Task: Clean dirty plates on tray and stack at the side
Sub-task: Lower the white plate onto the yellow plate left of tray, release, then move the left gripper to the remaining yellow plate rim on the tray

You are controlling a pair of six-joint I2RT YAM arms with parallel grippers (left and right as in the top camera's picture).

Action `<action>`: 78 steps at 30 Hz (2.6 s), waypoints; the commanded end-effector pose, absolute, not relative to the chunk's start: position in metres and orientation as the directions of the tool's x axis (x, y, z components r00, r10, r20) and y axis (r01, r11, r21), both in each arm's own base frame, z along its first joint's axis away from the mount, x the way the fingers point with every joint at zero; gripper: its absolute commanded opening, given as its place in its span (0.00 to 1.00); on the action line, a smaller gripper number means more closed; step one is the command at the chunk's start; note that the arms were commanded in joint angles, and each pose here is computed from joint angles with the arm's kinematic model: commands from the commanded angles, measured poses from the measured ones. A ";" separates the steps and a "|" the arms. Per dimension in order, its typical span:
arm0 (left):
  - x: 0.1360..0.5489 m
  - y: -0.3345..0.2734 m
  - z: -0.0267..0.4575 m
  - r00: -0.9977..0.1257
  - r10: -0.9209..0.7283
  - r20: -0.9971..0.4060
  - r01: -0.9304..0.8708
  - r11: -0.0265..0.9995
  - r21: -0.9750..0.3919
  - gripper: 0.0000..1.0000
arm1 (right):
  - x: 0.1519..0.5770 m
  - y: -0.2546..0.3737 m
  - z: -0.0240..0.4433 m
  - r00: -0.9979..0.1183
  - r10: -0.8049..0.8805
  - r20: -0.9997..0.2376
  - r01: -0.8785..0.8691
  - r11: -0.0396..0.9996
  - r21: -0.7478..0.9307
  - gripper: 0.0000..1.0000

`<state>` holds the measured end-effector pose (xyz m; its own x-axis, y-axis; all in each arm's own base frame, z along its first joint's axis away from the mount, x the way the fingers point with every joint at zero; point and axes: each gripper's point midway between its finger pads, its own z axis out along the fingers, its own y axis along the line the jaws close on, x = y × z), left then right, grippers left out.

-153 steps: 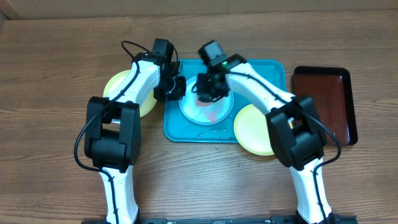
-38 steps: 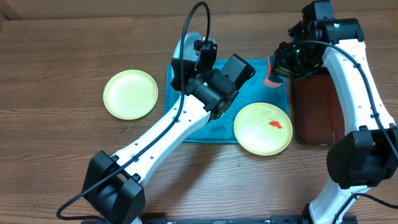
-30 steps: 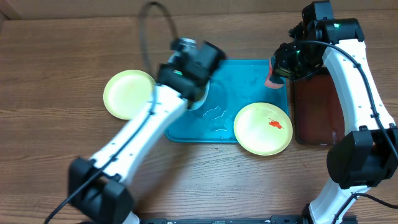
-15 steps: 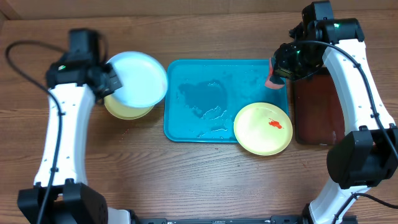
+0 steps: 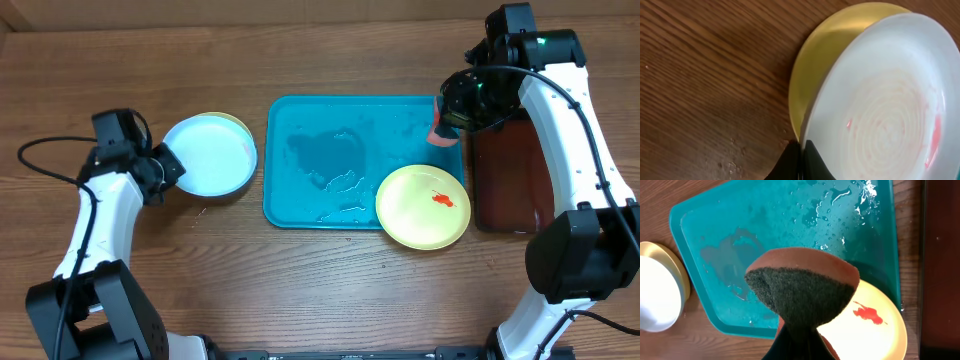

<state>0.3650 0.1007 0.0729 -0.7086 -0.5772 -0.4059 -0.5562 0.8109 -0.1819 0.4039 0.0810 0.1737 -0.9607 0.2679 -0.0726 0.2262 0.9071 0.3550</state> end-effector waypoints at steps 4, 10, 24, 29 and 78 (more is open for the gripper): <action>0.363 0.116 0.060 -0.643 -0.594 -0.483 -0.609 0.779 -0.149 0.04 | 0.407 0.080 0.182 -0.959 0.263 -0.106 0.210 0.911 0.354 0.04; 0.365 0.116 0.057 -0.619 -0.613 -0.491 -0.622 0.764 -0.171 0.04 | 0.407 0.080 0.182 -0.959 0.263 -0.103 0.212 0.911 0.353 0.04; 0.399 0.079 0.093 -0.705 -0.491 -0.511 -0.398 0.871 -0.288 0.35 | 0.406 0.080 0.182 -0.960 0.262 -0.099 0.213 0.912 0.352 0.04; 0.420 0.047 0.135 -0.749 -0.360 -0.556 -0.260 0.932 -0.253 0.40 | 0.405 0.080 0.181 -0.960 0.262 -0.098 0.213 0.912 0.352 0.04; 0.343 -0.314 0.025 -0.962 0.107 -0.251 0.221 0.845 -0.488 0.47 | 0.402 0.073 0.179 -0.964 0.247 -0.100 0.204 0.927 0.315 0.04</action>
